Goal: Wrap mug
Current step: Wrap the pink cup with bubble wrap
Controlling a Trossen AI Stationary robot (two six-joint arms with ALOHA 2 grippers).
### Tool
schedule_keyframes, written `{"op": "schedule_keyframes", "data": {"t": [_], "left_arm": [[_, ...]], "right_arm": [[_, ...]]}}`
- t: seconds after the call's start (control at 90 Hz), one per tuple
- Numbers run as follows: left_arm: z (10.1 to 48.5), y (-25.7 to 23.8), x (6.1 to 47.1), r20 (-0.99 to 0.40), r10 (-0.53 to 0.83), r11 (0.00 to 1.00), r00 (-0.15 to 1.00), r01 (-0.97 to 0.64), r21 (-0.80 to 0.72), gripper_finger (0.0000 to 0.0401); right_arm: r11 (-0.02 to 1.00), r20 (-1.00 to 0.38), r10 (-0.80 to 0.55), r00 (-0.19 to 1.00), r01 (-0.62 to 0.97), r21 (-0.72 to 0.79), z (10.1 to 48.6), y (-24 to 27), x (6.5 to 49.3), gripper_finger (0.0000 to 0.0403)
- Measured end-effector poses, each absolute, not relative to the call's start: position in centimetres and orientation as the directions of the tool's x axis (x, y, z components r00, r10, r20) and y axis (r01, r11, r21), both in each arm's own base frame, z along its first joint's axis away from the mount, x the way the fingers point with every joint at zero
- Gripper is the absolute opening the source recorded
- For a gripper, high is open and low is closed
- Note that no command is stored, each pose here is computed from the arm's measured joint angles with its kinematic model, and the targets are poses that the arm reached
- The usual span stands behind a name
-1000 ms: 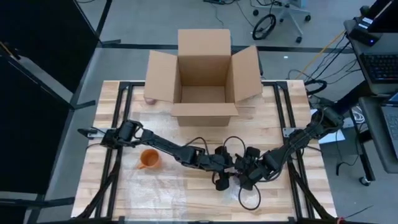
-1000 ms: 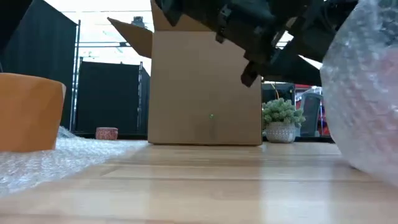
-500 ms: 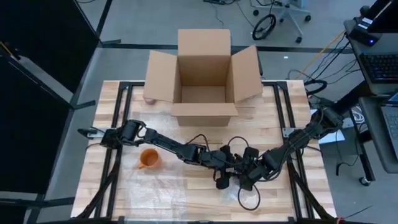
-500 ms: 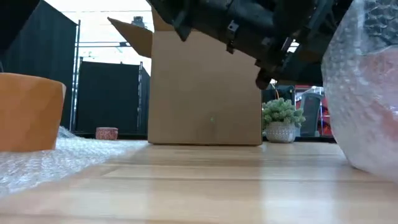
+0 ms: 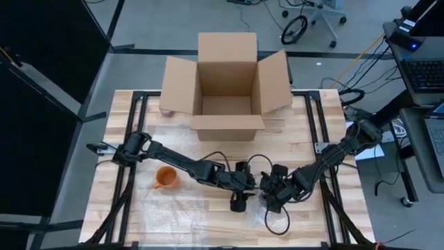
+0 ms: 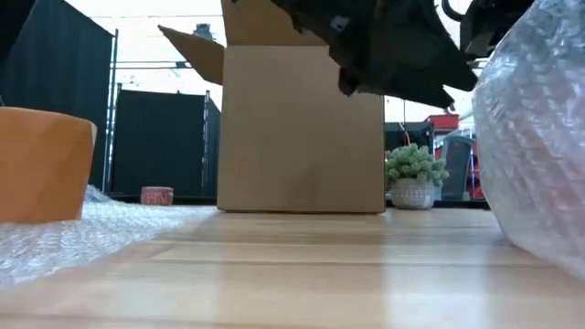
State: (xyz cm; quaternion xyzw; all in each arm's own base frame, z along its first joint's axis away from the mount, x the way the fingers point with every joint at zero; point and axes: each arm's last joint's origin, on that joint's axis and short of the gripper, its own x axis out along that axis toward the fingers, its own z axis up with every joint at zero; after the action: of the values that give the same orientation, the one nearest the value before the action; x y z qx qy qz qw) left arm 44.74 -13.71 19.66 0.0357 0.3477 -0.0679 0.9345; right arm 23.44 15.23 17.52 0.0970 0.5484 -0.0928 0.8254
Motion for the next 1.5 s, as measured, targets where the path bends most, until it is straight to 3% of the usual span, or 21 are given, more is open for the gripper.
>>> {"op": "schedule_keyframes", "data": {"t": [0.333, 0.511, 0.7, 0.956, 1.433, 1.5], "left_arm": [[19.0, -15.1, 44.2, -0.676, -0.071, 0.983, 0.733, 0.167, 0.077, 0.0178], [19.1, -15.2, 44.1, -0.677, -0.065, 0.983, 0.734, 0.166, 0.085, 0.0178], [19.1, -15.2, 44.1, -0.679, -0.064, 0.98, 0.731, 0.176, 0.096, 0.0178], [19.1, -15.2, 44.1, -0.678, -0.065, 0.98, 0.733, 0.176, 0.096, 0.0178], [19.3, -15.2, 44.2, -0.668, -0.068, 0.98, 0.741, 0.174, 0.094, 0.0178], [19.3, -15.2, 44.2, -0.669, -0.068, 0.98, 0.74, 0.174, 0.094, 0.0178]], "right_arm": [[0.942, -0.949, -0.063, 0.308, 0.331, 0.045, 15.7, 14.2, 24.7, 0.0279], [0.938, -0.975, -0.004, 0.22, 0.339, 0.073, 13.9, 14.3, 25.5, 0.0248], [0.926, -0.968, -0.016, 0.249, 0.368, 0.079, 14.2, 14.1, 25.5, 0.0184], [0.927, -0.959, 0.001, 0.283, 0.36, 0.107, 14.3, 14.2, 25.9, 0.0042], [0.935, -0.956, 0.036, 0.293, 0.328, 0.136, 14.4, 14.3, 26.1, 0.0043], [0.938, -0.956, 0.035, 0.292, 0.319, 0.132, 14.3, 14.3, 26.1, 0.0063]]}}
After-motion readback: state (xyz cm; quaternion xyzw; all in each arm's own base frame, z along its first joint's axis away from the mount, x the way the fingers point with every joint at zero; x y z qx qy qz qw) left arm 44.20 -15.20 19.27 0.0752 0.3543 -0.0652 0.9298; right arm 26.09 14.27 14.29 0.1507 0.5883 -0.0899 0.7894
